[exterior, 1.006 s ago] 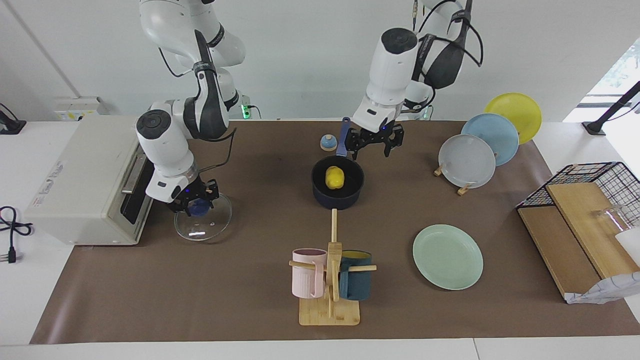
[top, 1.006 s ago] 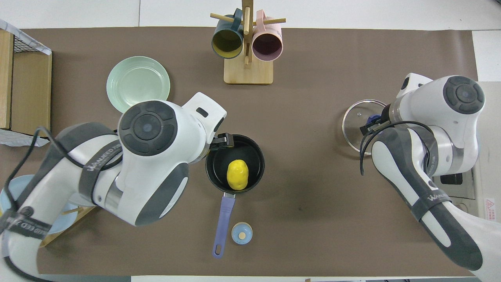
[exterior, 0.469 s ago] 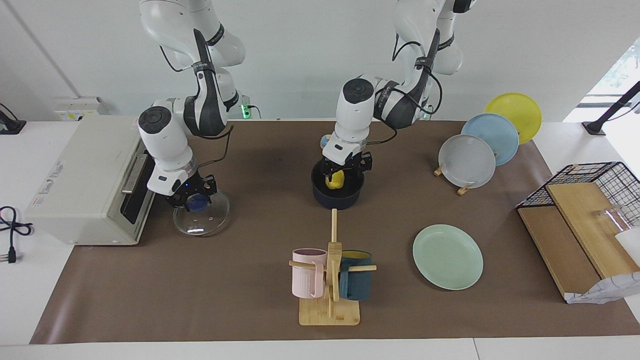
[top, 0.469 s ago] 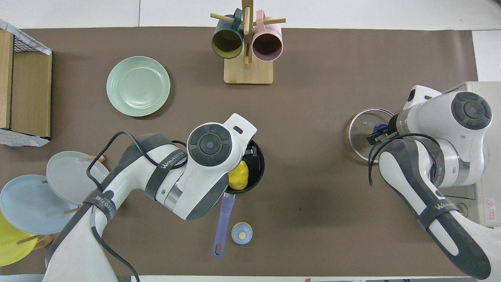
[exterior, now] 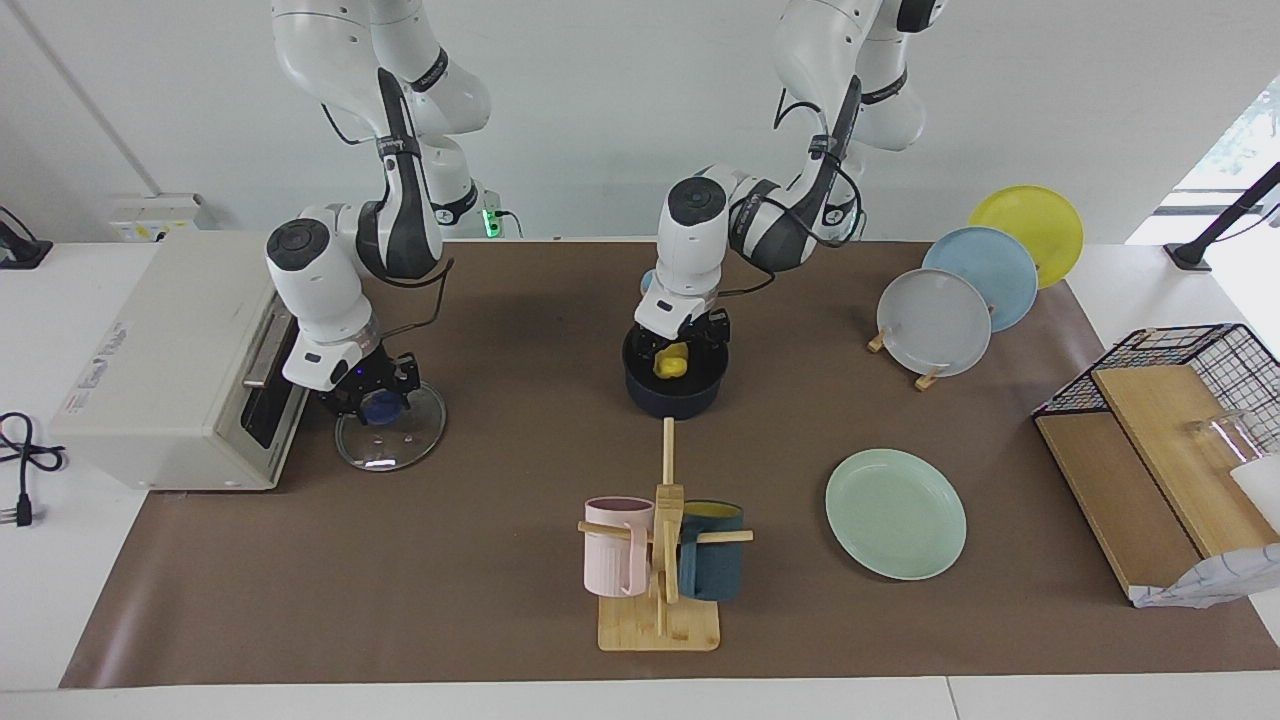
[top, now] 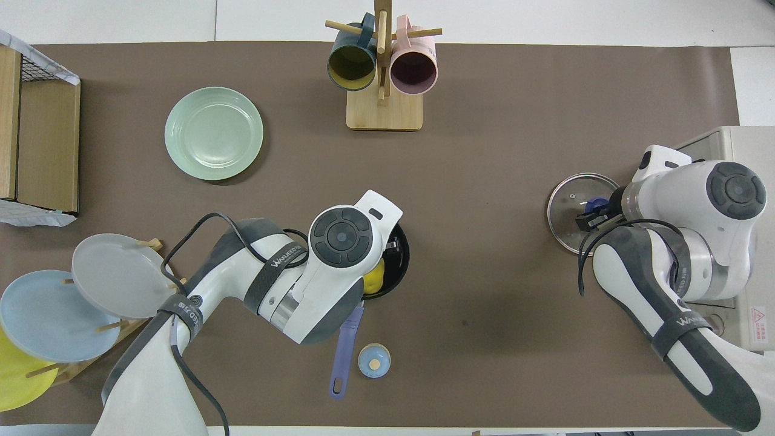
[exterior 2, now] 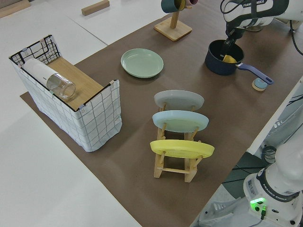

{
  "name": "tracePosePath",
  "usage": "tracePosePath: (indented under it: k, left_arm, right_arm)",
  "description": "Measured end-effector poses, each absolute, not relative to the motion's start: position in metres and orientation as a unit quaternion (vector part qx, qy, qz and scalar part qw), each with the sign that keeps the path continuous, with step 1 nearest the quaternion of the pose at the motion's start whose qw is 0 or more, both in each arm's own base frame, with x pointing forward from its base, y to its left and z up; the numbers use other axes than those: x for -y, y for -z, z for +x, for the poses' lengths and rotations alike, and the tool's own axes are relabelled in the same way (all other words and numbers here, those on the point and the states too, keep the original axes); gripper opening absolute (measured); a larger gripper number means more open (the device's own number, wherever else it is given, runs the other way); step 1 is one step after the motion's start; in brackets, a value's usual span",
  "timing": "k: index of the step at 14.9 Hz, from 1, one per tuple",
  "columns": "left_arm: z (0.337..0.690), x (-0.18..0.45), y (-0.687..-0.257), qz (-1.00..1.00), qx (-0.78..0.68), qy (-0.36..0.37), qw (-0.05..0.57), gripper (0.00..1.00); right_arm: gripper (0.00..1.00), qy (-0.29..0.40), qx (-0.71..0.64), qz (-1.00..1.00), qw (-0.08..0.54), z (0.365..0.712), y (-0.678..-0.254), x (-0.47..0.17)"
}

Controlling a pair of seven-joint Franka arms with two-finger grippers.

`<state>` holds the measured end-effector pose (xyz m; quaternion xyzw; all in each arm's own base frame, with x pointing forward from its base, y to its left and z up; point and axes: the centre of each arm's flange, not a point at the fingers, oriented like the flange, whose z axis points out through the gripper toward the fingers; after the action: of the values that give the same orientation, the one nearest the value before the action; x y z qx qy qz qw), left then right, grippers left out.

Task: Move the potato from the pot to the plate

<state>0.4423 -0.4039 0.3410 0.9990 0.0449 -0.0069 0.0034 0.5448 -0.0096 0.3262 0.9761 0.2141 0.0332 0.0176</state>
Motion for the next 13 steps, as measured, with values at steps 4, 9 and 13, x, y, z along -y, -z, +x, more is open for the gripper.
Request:
tracePosePath:
  k: [4, 9, 13]
  left_arm:
    - [0.434, 0.411, -0.324, 0.999, -0.051, 0.012, 0.004, 1.00]
    - [0.430, 0.413, -0.317, 0.998, -0.058, 0.015, 0.007, 1.00]
    - [0.429, 0.415, -0.319, 0.998, -0.056, 0.015, 0.007, 1.00]
  right_arm:
    - [1.00, -0.025, -0.203, 0.979, 0.016, 0.561, -0.371, 0.010]
    - [1.00, 0.016, -0.135, 0.991, 0.010, 0.570, -0.505, 0.003]
    - [1.00, 0.028, -0.101, 0.994, 0.010, 0.542, -0.562, 0.005]
